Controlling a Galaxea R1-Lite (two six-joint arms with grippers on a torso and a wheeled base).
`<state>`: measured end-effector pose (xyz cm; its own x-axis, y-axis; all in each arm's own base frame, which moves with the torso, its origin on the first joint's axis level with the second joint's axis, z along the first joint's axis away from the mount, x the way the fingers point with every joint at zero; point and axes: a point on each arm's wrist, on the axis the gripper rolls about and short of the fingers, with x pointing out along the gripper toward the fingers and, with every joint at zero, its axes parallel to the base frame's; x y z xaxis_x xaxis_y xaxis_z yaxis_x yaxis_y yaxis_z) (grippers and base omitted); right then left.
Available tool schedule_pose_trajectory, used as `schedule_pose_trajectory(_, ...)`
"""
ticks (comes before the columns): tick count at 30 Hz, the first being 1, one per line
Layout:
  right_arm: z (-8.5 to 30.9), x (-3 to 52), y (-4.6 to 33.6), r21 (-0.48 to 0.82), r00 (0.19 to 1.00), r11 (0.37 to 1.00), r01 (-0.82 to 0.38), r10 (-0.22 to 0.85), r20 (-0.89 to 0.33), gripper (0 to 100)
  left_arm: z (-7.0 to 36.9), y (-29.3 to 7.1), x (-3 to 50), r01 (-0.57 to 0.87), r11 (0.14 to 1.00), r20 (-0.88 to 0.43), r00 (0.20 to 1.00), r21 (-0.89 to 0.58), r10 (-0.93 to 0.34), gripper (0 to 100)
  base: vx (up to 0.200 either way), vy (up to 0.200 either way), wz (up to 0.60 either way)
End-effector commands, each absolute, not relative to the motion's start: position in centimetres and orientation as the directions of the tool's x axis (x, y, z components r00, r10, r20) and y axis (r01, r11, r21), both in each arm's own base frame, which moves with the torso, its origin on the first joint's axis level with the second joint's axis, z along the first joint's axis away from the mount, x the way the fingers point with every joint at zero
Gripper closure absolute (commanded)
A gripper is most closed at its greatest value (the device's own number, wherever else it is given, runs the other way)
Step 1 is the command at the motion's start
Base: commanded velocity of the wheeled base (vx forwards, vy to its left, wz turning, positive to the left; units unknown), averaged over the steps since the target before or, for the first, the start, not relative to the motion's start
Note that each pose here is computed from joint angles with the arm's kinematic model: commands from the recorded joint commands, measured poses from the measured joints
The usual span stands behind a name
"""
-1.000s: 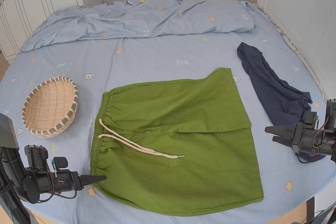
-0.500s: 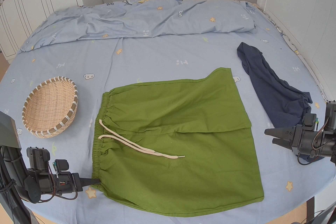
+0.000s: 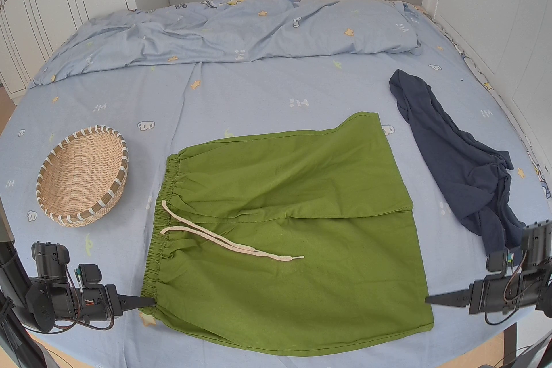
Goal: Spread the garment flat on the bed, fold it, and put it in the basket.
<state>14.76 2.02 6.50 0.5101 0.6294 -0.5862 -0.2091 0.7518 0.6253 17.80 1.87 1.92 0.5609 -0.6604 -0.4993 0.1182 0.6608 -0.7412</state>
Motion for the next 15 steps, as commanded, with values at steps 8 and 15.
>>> schedule_pose_trajectory(8, 3.1, 12.7, 1.9, 0.624, 0.316, 0.772, -0.119, 0.625, -0.713, 0, 2.3, 1.9, 17.2, 0.123, 0.658, -0.491, 0.569, -0.743, -0.66, 100, 0.0, 0.0, 0.0)
schedule_pose_trajectory(15, 1.6, 14.1, 1.9, 0.616, 0.277, 0.777, -0.131, 0.625, -0.73, 0, 2.3, 1.9, 17.3, 0.125, 0.658, -0.491, 0.566, -0.743, -0.662, 100, 0.0, 0.0, 0.0)
